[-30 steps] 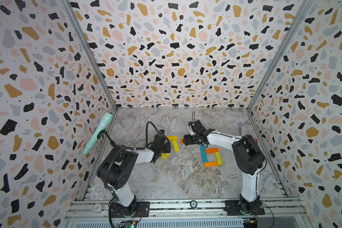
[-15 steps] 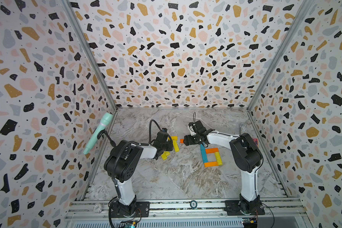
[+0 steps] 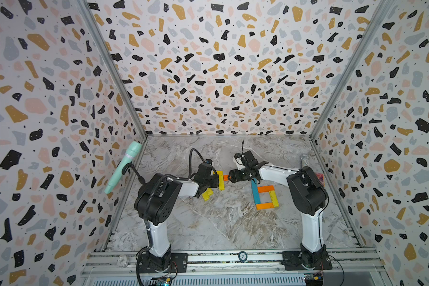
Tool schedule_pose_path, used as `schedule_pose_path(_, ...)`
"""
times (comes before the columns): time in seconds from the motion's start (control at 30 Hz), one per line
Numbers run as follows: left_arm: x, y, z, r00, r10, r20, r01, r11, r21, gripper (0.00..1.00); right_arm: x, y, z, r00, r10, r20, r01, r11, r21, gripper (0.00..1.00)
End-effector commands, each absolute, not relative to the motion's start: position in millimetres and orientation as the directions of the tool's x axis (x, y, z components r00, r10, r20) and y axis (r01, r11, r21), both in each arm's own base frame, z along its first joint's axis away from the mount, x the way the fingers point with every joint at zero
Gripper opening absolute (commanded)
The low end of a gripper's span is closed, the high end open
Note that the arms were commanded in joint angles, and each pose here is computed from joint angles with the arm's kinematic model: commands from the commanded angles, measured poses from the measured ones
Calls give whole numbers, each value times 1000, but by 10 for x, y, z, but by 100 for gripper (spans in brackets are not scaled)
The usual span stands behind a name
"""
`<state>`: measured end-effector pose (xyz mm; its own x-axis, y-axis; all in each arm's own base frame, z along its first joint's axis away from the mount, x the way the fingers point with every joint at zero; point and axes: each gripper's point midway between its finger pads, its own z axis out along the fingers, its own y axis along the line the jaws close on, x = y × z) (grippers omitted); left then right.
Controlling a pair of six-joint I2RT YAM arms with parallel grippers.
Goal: Assemble the number 6 with building blocks
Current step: Assemble the building block at the center of the board.
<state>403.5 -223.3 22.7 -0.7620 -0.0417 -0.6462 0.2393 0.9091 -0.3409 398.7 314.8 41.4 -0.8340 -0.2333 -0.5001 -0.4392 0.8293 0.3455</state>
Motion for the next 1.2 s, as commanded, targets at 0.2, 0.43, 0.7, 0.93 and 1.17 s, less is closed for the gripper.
schedule_pose_path(0.2, 4071, -2331, 202, -758, -10, -653, 281, 897, -340, 0, 3918, 3145, 453, -836, -234, -496, -444, 820, 361, 76)
schedule_pose_path(0.43, 4028, -2268, 151, -766, 11, -642, 277, 908, -315, 0, 3943, 3092, 513, -826, -238, -511, -445, 832, 332, 77)
schedule_pose_path(0.7, 4196, -2090, 344, -743, 27, -669, 250, 938, -240, 0, 4038, 3115, 927, -765, -234, -600, -490, 816, 307, 78)
schedule_pose_path(0.93, 4444, -1983, 384, -729, 35, -683, 232, 952, -199, 0, 3992, 3154, 1187, -720, -258, -644, -543, 788, 292, 78)
schedule_pose_path(1.17, 4524, -2139, 365, -735, 49, -676, 286, 927, -243, 0, 3845, 3263, 1511, -658, -267, -704, -599, 752, 275, 79)
